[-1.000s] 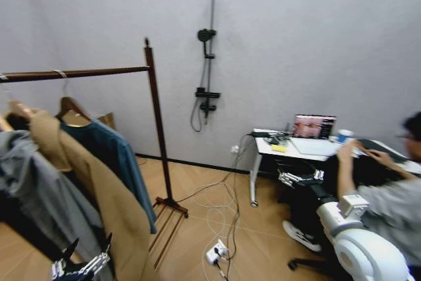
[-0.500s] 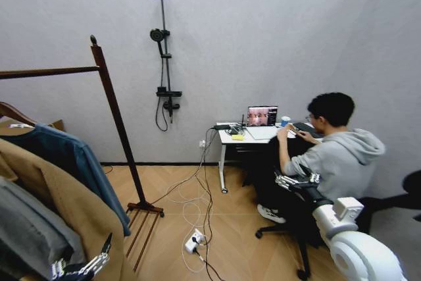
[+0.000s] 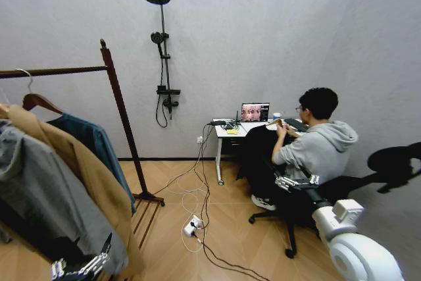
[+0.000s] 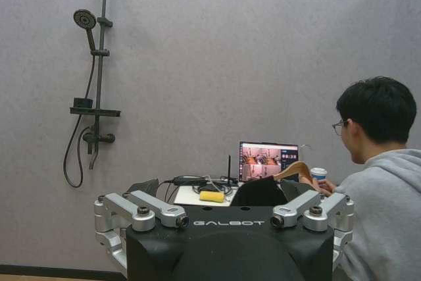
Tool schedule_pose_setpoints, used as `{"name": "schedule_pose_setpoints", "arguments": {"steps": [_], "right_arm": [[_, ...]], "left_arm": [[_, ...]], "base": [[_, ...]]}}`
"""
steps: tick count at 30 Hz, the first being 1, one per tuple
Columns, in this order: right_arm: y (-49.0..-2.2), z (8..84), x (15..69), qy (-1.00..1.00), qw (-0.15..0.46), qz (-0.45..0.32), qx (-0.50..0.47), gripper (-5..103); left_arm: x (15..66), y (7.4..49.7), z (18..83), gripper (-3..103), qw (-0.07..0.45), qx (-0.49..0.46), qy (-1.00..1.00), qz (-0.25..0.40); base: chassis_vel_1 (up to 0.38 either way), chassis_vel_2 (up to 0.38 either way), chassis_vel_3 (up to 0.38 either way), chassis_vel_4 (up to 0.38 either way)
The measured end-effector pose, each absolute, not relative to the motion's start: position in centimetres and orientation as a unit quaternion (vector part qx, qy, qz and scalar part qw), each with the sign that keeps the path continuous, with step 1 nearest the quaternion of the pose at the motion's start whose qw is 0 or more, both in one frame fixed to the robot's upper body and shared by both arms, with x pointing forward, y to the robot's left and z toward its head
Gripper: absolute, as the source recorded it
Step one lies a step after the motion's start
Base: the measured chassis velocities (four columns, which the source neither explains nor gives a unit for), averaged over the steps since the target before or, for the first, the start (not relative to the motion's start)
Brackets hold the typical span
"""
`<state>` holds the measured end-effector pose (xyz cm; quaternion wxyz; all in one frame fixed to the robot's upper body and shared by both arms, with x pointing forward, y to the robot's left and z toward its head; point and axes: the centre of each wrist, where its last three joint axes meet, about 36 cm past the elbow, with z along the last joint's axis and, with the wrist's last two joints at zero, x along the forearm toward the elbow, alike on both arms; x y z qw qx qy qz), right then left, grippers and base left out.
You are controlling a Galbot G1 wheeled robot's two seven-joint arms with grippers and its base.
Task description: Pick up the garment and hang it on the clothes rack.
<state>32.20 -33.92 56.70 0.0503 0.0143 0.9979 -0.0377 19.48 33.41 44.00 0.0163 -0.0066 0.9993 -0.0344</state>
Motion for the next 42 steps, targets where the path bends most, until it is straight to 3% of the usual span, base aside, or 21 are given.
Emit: {"name": "schedule_pose_setpoints", "arguments": {"steps": [42], "right_arm": [[-30.2,55.4,33.5,0.999,0.028,-0.025,-0.035,100]], "left_arm": [[19.5,33.4,44.0,100,0.016,-0.007,0.999,-0.034]], "base": [[0.148,-0.173,-0.174,0.15]]}}
